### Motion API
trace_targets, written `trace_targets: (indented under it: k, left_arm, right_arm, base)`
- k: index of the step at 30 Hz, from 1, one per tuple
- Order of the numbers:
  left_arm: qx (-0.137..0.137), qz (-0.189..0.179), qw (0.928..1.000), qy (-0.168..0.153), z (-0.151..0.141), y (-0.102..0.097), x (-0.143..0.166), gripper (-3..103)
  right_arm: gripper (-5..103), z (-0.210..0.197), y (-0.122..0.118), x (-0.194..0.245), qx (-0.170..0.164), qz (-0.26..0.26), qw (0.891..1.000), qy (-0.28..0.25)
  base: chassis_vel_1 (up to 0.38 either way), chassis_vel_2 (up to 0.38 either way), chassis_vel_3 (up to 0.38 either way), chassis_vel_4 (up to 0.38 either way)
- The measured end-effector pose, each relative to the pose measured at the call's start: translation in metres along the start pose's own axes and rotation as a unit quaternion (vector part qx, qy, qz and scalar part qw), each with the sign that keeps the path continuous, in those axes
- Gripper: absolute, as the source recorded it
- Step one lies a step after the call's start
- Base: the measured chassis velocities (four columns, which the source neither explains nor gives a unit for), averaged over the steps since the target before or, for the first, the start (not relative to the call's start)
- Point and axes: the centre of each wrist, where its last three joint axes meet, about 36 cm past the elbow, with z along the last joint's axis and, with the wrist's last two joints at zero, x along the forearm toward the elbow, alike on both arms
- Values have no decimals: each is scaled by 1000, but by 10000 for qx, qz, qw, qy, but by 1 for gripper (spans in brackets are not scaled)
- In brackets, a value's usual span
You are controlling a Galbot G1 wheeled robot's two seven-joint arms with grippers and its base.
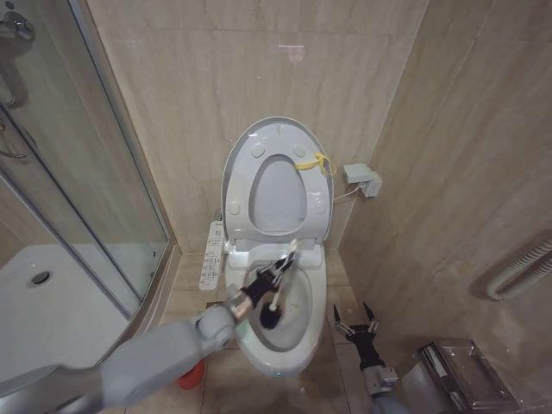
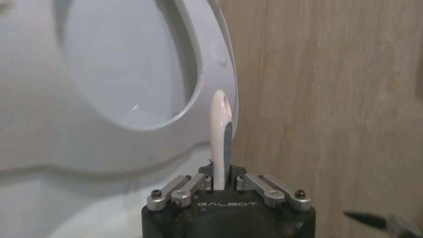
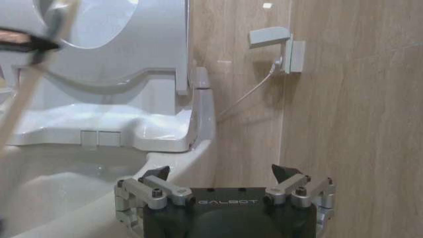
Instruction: Open the toilet lid, clean the toilet bowl with a toilet brush, close the toilet lid, and flush.
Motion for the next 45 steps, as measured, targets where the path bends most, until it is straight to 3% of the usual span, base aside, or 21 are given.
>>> trace_targets:
  k: [4,10,14,20,27,35,42,45]
  left_arm:
    - [-20,-55,9999,132,1,2,42,16]
    - [-153,-268,9994,144,-13,21,94,16]
    - [-173,-317,9991,213,-7,25,109,16]
    - [-136,-274,9990,322,11,24,104,16]
    - [-177,-175,9989,399,46,24,46,16]
    - [-227,-4,9985,494,62,17,16,16]
    - [-84,127,9999,78,38,2,-27,16]
    - [-51,218,9992,-344,20,-8,-74,16]
  right_arm:
    - [100,-2,4,1,-9,-18,10000,-20]
    - [100,-1,15,-1,-20,-76,10000,-33]
    - [100,1,23,-4,-39,-113,9999,-28]
    - [100,3,31,-8,-61,-148,9999,-22]
    - [100,4,30,-9,-39,-124,9999,-9]
    - [100,3,18,-3,10,-63,10000,8]
    - [100,1,6,0,33,21,10000,2]
    - [100,1,5,1,26,35,10000,-2]
  base:
    - [0,0,0,0]
    - [0,0,0,0]
    - [0,0,0,0]
    - [0,0,0,0]
    - [0,0,0,0]
    - [0,0,0,0]
    - [0,0,0,0]
    - [0,0,0,0]
